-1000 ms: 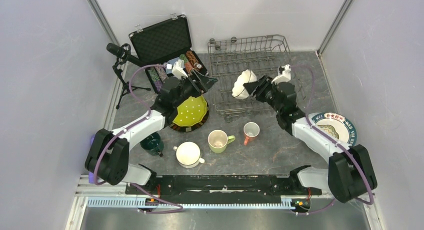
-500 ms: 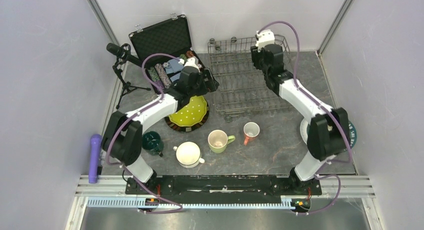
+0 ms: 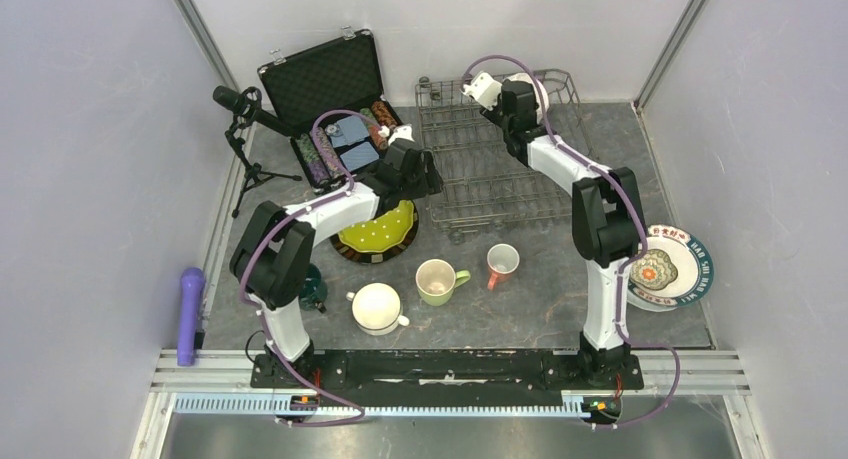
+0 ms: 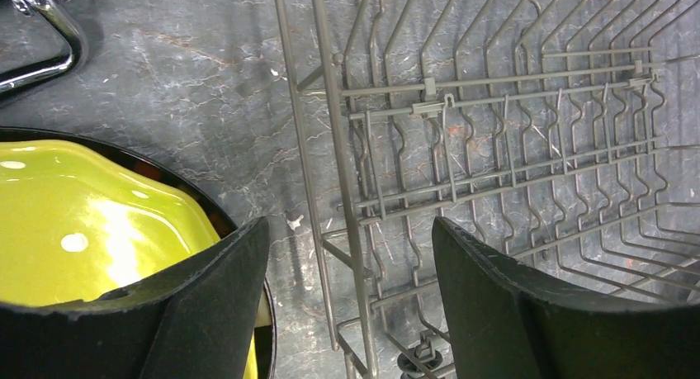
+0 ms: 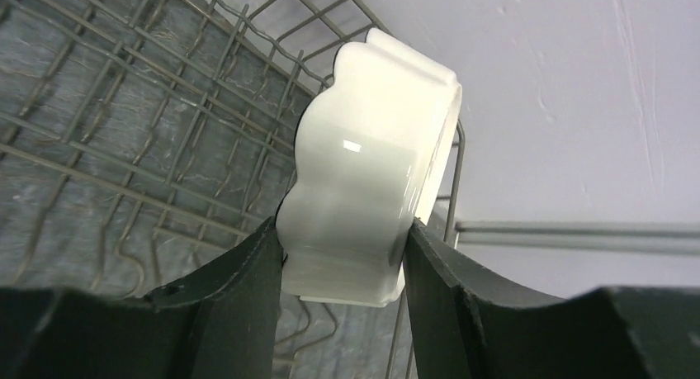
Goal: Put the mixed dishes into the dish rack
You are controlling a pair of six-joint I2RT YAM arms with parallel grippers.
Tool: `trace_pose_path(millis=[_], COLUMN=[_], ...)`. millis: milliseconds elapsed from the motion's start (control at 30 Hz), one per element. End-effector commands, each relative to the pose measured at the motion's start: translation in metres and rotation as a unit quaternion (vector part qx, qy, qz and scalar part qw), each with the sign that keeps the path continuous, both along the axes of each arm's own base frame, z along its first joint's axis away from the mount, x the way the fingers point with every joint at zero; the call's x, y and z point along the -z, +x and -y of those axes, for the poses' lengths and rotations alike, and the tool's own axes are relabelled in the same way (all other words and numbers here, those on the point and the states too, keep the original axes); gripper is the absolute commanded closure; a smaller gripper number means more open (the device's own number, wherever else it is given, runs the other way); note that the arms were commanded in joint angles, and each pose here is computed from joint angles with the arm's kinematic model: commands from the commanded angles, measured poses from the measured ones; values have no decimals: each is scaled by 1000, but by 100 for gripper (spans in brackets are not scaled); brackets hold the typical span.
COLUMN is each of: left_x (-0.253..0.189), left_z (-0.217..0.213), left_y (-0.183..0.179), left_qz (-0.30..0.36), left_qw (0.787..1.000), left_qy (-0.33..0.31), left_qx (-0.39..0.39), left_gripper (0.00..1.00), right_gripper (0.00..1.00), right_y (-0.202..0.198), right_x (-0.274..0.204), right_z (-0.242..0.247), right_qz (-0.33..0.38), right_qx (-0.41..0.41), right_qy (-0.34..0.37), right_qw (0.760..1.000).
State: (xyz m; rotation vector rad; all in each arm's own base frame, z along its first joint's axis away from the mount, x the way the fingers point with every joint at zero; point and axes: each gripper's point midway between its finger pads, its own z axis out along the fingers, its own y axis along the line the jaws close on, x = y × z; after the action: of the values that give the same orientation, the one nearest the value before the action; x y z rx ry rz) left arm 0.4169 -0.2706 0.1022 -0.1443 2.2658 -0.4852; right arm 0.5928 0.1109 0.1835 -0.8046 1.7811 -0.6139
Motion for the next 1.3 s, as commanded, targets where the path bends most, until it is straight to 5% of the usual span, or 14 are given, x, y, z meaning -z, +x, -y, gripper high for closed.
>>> trace_pose_path(millis=[0,200,367,667,700,800,933,1267], left_x=[-12,-9,-9,-19,-20,-20,-23,-33], left_z=[4,5,4,-4,-3,-2,0,4], left_y=[8,-2,-17,-29,-30,-30,-31,-34], left_qz=[29,21,23,30,32,31,31,33], left_qw=[1000,1000,999,999,998,998,998,997], left_qy=[-3,-11,-37,-42,-46,-48,-52,-68], left_qx=[-2,12,15,17,18,21,25,32], left_gripper=[23,29,30,16,15,14,13,12], right_gripper=[100,100,100,97,92,52,20,2], right_y=[39,64,91,96,93,80,73,48], right_x=[-77,-54,-33,15,16,10,2,-15], right_z=[-4,8,10,10,9,15,25,11], right_qz=[110,140,136,102,101,127,132,119], right_qx=[-47,-29,-40,-55,-59,-37,0,-40], right_qy=[-60,-145,-137,-178,-178,-166,-149,-80], right_qw=[991,979,980,977,977,977,980,989])
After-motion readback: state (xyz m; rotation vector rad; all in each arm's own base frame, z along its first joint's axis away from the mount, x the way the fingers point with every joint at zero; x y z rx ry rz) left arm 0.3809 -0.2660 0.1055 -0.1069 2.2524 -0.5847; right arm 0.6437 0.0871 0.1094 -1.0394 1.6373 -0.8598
